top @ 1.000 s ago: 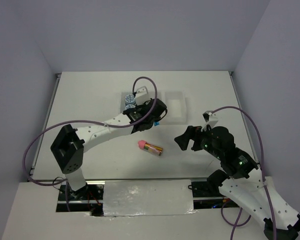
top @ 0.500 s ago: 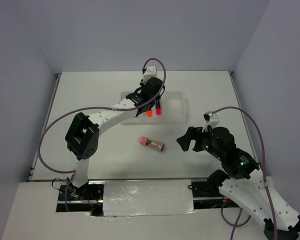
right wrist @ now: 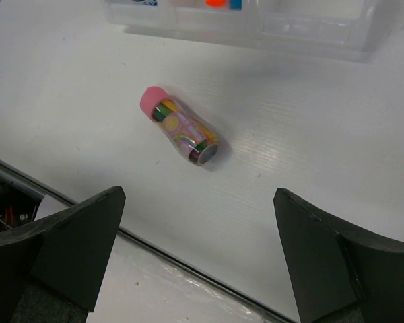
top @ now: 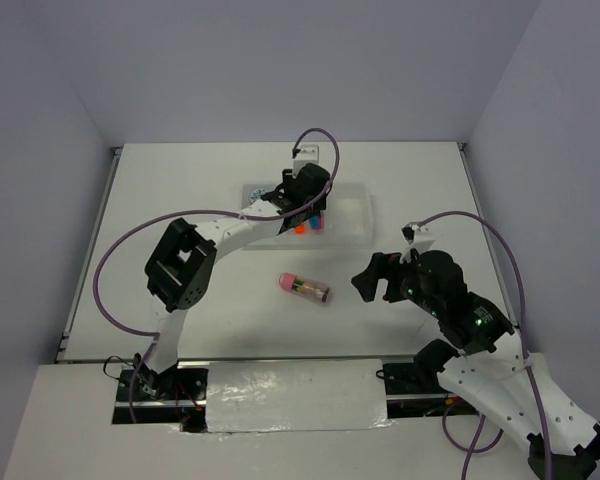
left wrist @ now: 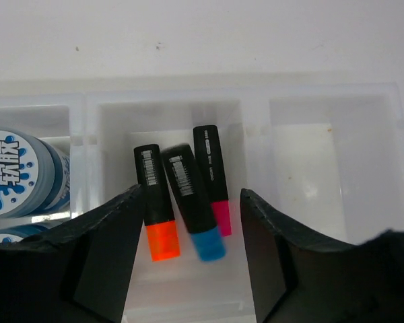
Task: Sort the stationery into containers
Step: Place the pen in the storage box, then pick up the stationery from the center of the board.
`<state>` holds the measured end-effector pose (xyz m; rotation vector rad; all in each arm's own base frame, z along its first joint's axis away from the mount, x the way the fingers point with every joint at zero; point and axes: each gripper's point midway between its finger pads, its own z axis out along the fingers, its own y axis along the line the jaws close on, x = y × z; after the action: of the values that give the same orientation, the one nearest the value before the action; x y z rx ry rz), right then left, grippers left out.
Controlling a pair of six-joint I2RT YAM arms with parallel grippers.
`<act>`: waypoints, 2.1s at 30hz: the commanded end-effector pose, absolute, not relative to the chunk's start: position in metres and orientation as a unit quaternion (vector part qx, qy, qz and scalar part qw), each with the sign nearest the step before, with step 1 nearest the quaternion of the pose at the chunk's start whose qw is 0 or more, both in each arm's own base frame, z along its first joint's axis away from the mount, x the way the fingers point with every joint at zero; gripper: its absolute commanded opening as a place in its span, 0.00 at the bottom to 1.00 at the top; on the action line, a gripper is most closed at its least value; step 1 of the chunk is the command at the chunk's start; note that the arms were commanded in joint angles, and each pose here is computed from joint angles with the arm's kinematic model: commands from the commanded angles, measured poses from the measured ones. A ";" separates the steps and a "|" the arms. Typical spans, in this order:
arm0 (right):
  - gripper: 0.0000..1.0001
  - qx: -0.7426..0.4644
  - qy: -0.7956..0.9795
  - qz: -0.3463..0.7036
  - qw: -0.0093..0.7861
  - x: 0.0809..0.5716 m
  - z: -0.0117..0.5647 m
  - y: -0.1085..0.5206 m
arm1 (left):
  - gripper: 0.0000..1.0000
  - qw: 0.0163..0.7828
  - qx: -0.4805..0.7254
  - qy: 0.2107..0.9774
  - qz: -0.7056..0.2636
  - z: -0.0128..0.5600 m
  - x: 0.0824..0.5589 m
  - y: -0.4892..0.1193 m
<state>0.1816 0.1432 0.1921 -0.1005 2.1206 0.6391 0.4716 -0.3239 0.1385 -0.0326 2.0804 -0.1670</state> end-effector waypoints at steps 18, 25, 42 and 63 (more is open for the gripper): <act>1.00 -0.287 0.843 0.259 0.374 0.198 0.162 0.238 | 0.99 0.497 -0.087 0.858 -0.097 0.294 0.360 -0.213; 1.00 -0.428 0.849 0.089 0.296 0.194 0.106 0.273 | 0.99 0.487 -0.127 0.857 -0.109 0.270 0.284 -0.148; 0.41 -0.454 0.870 0.097 0.169 0.160 0.015 0.303 | 0.99 0.468 -0.079 0.877 -0.072 0.241 0.212 -0.089; 0.00 -0.067 0.880 0.080 0.463 0.317 0.241 0.159 | 0.99 0.507 -0.106 0.853 -0.068 0.237 0.207 -0.069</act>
<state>0.2982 0.1856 0.2304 -0.2725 2.1502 0.3152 0.2015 -0.0726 0.2341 -0.2248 2.0820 -0.1819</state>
